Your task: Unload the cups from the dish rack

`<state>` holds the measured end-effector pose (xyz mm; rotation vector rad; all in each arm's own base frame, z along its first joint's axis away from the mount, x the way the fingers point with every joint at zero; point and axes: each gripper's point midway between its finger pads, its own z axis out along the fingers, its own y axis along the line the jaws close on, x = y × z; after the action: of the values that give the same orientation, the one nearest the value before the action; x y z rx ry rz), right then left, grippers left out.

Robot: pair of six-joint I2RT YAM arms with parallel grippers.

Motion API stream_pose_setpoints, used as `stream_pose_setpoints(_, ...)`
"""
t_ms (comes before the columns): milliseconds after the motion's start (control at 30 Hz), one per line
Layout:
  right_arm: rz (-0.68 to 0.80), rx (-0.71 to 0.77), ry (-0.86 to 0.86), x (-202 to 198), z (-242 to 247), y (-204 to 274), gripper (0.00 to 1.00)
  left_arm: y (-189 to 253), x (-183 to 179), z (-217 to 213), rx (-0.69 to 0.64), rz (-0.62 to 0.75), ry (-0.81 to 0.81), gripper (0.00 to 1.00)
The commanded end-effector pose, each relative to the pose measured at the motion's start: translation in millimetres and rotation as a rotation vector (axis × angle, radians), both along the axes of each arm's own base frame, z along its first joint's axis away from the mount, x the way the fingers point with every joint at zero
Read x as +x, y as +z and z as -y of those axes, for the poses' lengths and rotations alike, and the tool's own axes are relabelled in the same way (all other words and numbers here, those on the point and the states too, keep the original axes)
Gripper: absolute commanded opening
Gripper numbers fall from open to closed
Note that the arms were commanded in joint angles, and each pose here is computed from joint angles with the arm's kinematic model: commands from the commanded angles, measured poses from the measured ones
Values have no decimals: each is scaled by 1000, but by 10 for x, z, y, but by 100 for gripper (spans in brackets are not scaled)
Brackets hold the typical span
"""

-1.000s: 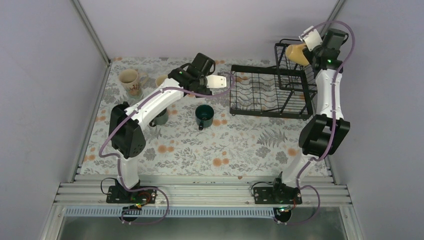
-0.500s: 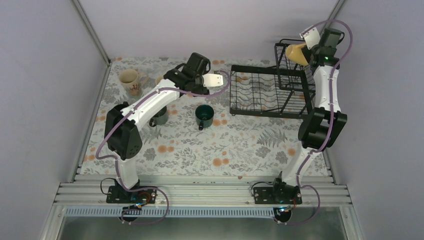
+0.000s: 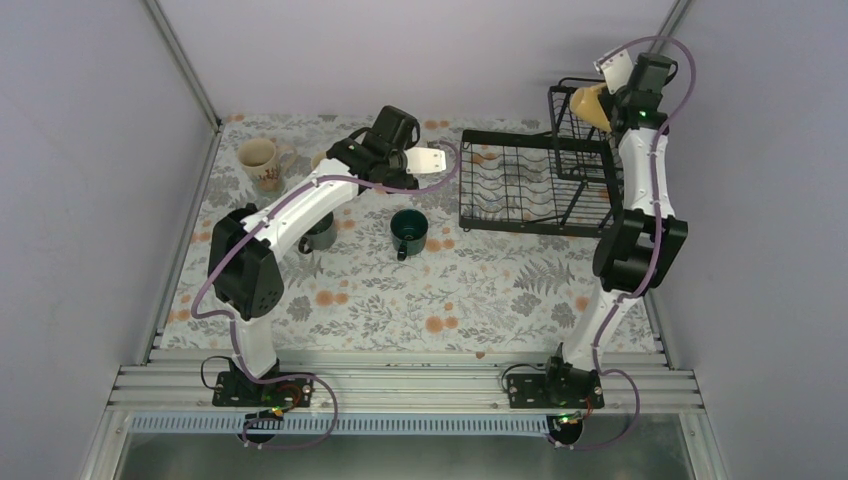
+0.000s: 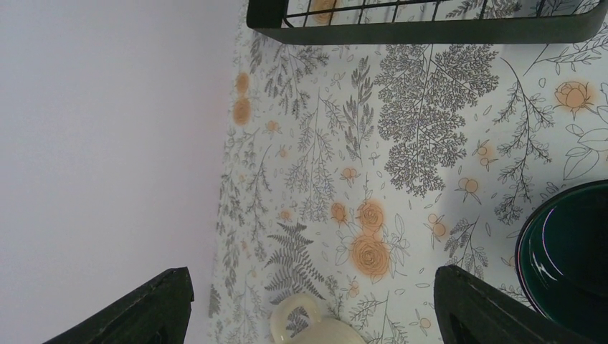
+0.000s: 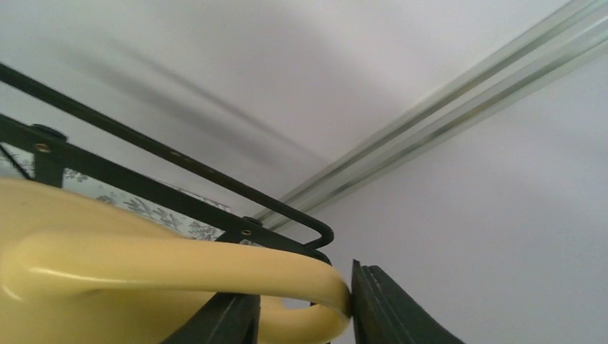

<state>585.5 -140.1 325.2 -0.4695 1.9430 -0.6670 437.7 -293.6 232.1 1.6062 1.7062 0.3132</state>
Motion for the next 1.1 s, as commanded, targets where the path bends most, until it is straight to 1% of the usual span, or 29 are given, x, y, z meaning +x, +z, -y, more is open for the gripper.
stream_pose_setpoints(0, 38, 7, 9, 147, -142, 81, 28, 235, -14, 29, -52, 38, -13, 84)
stream_pose_setpoints(100, 35, 11, 4, 159, -133, 91, 17, 254, -25, 40, -56, 37, -13, 84)
stream_pose_setpoints(233, 36, 32, -5, 161, -126, 124, 5, 287, -47, 47, -69, 40, -8, 84)
stream_pose_setpoints(267, 39, 42, -2, 149, -144, 159, 3, 308, -49, 51, -76, 47, -6, 84)
stream_pose_setpoints(333, 45, 68, 1, 112, -168, 229, 3, 354, -59, 64, -93, 63, -3, 84)
stream_pose_setpoints(467, 89, 124, 24, 11, -264, 519, 3, 474, -81, 104, -133, 111, -3, 84)
stream_pose_setpoints(567, 114, 137, 44, -60, -319, 689, 3, 610, -105, 137, -173, 151, -14, 85)
stream_pose_setpoints(733, 82, 158, 45, -77, -329, 671, 3, 653, -134, 176, -190, 155, -25, 85)
stream_pose_setpoints(767, 75, 158, 31, -72, -320, 654, 11, 615, -143, 181, -183, 149, -26, 85)
stream_pose_setpoints(800, 71, 158, 17, -75, -296, 646, 27, 590, -148, 181, -179, 146, -27, 85)
stream_pose_setpoints(833, 73, 152, 2, -81, -263, 645, 48, 563, -155, 183, -176, 142, -29, 85)
stream_pose_setpoints(867, 64, 141, -18, -88, -225, 590, 56, 537, -159, 188, -174, 137, -31, 85)
stream_pose_setpoints(1033, 43, 69, -39, -135, -139, 414, 61, 514, -182, 202, -185, 138, -38, 85)
stream_pose_setpoints(1067, 51, 68, -46, -134, -116, 417, 64, 510, -181, 208, -187, 137, -40, 85)
